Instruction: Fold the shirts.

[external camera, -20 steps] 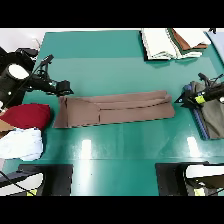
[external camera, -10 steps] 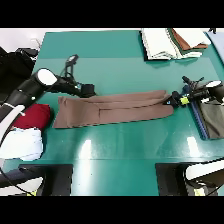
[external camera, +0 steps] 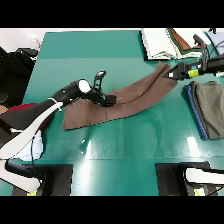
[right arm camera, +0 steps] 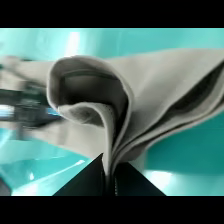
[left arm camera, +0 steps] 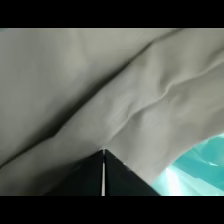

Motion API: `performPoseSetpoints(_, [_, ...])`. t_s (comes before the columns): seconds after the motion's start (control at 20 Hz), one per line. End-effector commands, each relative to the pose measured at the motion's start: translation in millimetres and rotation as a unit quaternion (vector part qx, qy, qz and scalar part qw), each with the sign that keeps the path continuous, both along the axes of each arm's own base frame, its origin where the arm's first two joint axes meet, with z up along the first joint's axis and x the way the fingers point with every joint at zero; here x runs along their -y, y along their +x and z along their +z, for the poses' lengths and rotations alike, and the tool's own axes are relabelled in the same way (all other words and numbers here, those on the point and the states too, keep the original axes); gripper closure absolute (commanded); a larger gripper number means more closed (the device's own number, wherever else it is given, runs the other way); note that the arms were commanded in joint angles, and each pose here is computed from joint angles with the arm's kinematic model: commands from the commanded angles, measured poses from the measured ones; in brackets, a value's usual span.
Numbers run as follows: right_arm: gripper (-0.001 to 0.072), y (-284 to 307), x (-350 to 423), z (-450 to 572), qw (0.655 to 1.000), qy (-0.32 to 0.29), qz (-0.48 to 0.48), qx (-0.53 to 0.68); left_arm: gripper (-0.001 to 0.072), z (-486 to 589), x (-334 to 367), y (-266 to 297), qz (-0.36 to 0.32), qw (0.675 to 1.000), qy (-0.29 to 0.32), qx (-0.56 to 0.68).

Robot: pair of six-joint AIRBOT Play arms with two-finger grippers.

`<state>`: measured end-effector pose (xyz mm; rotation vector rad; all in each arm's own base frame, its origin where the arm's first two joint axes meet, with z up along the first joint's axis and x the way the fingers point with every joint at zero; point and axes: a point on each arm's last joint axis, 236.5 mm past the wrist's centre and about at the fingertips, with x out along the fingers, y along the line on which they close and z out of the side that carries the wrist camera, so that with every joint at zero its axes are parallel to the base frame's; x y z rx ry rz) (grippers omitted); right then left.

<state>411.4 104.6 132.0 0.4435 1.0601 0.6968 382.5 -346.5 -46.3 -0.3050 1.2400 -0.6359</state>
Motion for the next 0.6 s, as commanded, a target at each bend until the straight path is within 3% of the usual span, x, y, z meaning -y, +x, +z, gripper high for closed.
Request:
performPoseSetpoints(0.0, [0.0694,-17,-48,66,0.997,0.005,0.040,0.063,0.0681,-18,18,3,-0.002,1.000,-0.001,-0.016])
performPoseSetpoints(0.55, [0.0694,-43,-166,111,0.985,0.046,0.108,0.124,0.0682,23,14,25,-0.004,0.999,-0.005,0.032])
